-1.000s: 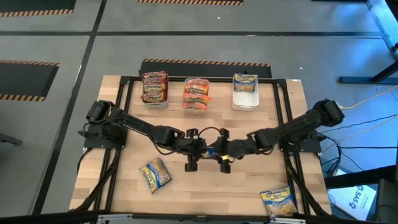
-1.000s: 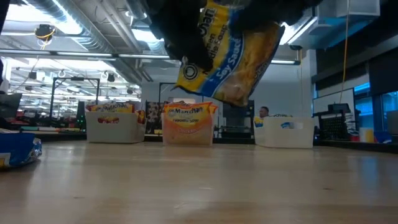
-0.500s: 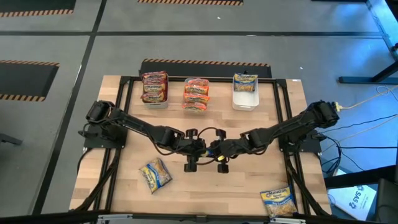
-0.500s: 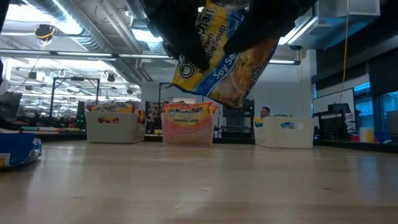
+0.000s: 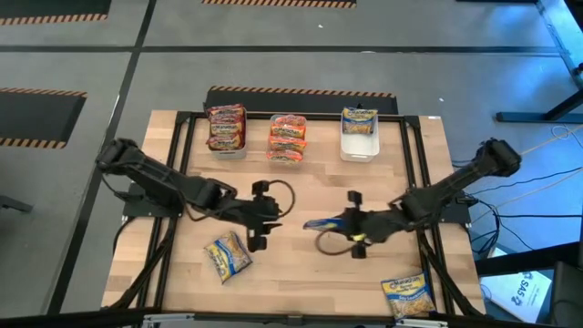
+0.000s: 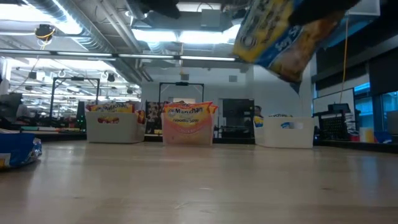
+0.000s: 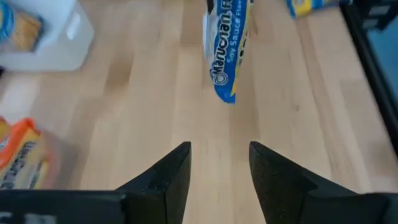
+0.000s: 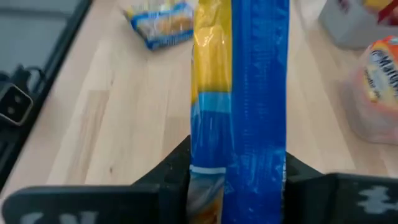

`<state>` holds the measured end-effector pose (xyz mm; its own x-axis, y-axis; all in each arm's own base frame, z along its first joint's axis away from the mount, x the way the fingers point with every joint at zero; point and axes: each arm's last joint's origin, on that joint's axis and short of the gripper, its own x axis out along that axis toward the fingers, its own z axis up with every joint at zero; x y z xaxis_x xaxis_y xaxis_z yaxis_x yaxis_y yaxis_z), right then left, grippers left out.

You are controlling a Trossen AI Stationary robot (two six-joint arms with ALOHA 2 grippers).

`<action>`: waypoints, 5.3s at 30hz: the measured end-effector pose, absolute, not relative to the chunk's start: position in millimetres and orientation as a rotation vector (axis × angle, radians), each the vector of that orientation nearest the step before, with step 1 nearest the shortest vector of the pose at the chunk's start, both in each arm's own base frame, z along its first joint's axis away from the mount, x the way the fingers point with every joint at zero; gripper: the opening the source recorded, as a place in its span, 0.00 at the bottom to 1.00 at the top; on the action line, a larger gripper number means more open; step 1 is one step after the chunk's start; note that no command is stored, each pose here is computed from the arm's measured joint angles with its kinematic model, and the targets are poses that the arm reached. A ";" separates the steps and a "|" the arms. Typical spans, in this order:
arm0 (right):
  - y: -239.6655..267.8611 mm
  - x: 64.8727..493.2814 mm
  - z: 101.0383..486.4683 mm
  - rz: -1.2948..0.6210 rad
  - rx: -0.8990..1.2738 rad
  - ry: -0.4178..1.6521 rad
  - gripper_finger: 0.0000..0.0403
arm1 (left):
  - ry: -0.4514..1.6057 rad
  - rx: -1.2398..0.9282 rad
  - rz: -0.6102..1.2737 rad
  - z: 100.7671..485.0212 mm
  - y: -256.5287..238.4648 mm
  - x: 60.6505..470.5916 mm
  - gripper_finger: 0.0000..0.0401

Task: Sort Maruchan noodles
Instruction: Put the middle blue noodle into the white bin

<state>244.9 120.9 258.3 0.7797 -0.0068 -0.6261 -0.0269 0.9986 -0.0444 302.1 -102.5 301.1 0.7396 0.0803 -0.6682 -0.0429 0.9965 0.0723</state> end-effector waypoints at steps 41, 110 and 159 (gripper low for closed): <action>105.5 251.8 227.1 0.039 0.032 -0.158 0.24 | 0.051 -0.168 -0.078 246.2 -96.8 331.9 0.58; 95.7 358.7 272.9 0.054 0.026 0.971 0.21 | 0.371 0.005 0.077 198.4 -91.7 334.6 0.34; -213.4 193.9 270.3 -0.230 -0.173 1.134 0.21 | 0.488 -0.044 0.012 217.1 -92.7 302.7 0.37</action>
